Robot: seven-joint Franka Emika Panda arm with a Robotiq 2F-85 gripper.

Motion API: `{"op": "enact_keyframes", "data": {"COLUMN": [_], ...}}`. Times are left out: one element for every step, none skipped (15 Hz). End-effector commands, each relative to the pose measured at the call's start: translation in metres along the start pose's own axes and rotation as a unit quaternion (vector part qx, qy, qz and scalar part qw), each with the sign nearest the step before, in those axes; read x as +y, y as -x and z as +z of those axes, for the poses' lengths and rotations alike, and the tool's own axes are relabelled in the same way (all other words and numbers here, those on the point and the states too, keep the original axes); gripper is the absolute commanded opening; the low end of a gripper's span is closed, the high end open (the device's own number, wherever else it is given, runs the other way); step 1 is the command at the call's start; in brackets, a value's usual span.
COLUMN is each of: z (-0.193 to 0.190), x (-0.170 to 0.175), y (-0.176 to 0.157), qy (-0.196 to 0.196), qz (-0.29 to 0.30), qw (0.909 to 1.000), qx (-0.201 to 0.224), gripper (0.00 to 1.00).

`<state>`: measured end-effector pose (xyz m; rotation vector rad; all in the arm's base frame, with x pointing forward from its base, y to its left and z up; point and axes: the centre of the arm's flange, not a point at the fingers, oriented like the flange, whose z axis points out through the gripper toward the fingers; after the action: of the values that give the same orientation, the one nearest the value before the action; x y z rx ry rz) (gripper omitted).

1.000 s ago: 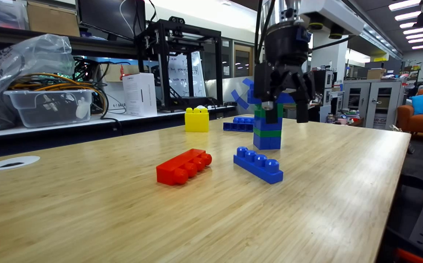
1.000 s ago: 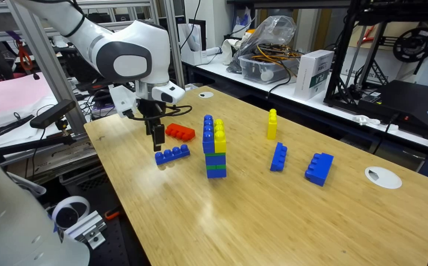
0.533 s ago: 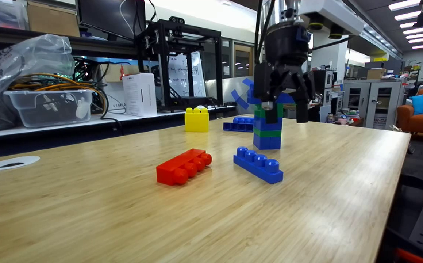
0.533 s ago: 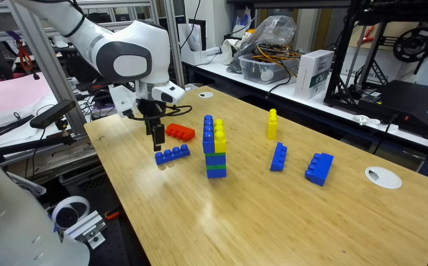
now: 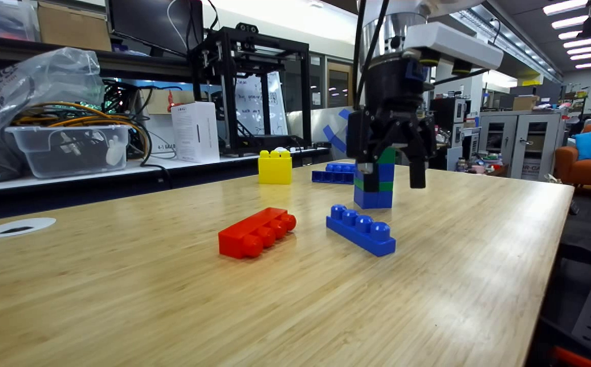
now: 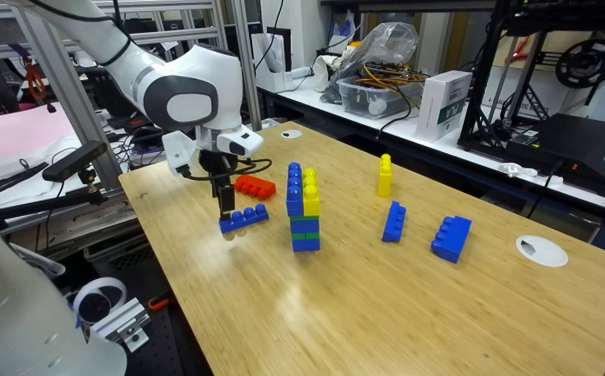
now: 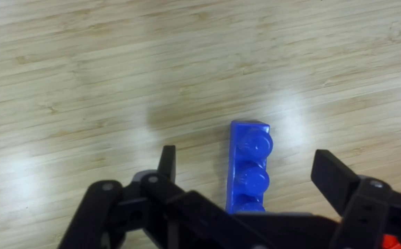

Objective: Put the long blue block on the built tower

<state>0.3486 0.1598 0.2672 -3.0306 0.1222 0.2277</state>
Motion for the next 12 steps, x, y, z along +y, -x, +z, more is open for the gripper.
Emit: {"op": "enact_keyframes", "data": {"z": [0.023,0.030,0.035,0.040,0.046,0.050,0.054,0.058,0.061,0.065,0.066,0.069], "x": [-0.009,-0.011,-0.013,-0.017,-0.019,-0.023,-0.026,-0.029,-0.031,-0.034,-0.035,-0.037], "y": [-0.006,-0.006,-0.005,-0.004,-0.004,-0.003,-0.002,-0.002,-0.001,0.000,0.000,0.000], "qy": [-0.004,-0.001,0.001,0.002,0.004,0.006,0.008,0.011,0.011,0.014,0.014,0.016], "qz": [0.023,0.028,0.031,0.034,0.037,0.039,0.041,0.044,0.046,0.049,0.051,0.054], "qw": [0.9997,0.9996,0.9995,0.9994,0.9993,0.9992,0.9991,0.9990,0.9989,0.9987,0.9986,0.9984], "qx": [0.004,0.004,0.003,0.003,0.003,0.002,0.001,0.002,0.001,0.002,0.002,0.004], "gripper": [1.00,1.00,1.00,1.00,1.00,1.00,1.00,1.00,1.00,1.00,1.00,1.00]}}
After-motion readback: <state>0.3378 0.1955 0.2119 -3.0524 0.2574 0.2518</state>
